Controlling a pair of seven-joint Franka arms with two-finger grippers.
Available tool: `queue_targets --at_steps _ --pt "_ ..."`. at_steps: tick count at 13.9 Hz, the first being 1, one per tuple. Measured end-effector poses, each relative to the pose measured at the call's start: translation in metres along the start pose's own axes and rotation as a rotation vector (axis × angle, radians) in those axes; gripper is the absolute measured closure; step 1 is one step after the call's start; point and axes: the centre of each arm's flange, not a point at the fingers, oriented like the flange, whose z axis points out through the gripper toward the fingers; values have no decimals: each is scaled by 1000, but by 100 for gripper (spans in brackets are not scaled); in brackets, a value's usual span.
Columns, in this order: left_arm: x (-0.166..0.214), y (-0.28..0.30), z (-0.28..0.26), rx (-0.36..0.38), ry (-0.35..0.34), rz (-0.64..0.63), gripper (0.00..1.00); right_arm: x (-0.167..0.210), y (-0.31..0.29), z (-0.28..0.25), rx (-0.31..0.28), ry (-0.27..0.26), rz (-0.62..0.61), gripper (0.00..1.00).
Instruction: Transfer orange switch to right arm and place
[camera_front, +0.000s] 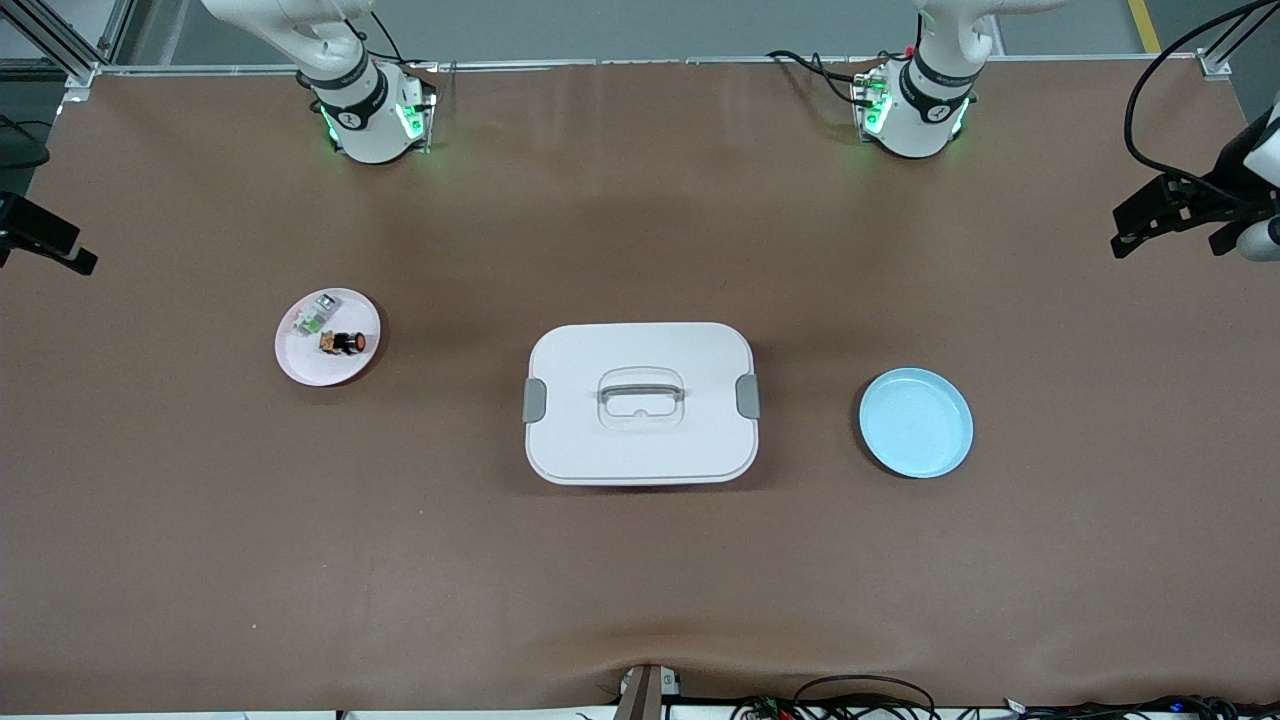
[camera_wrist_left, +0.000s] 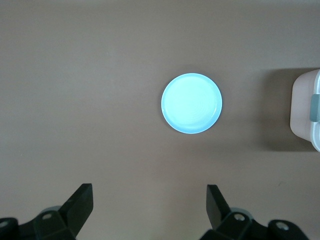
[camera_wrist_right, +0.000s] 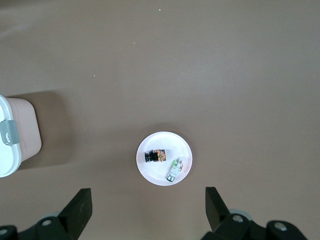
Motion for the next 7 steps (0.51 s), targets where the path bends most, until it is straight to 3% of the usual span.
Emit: queue_targets --at_steps 7 --pt "-5 17 1 2 -5 -17 0 0 0 0 0 0 1 0"
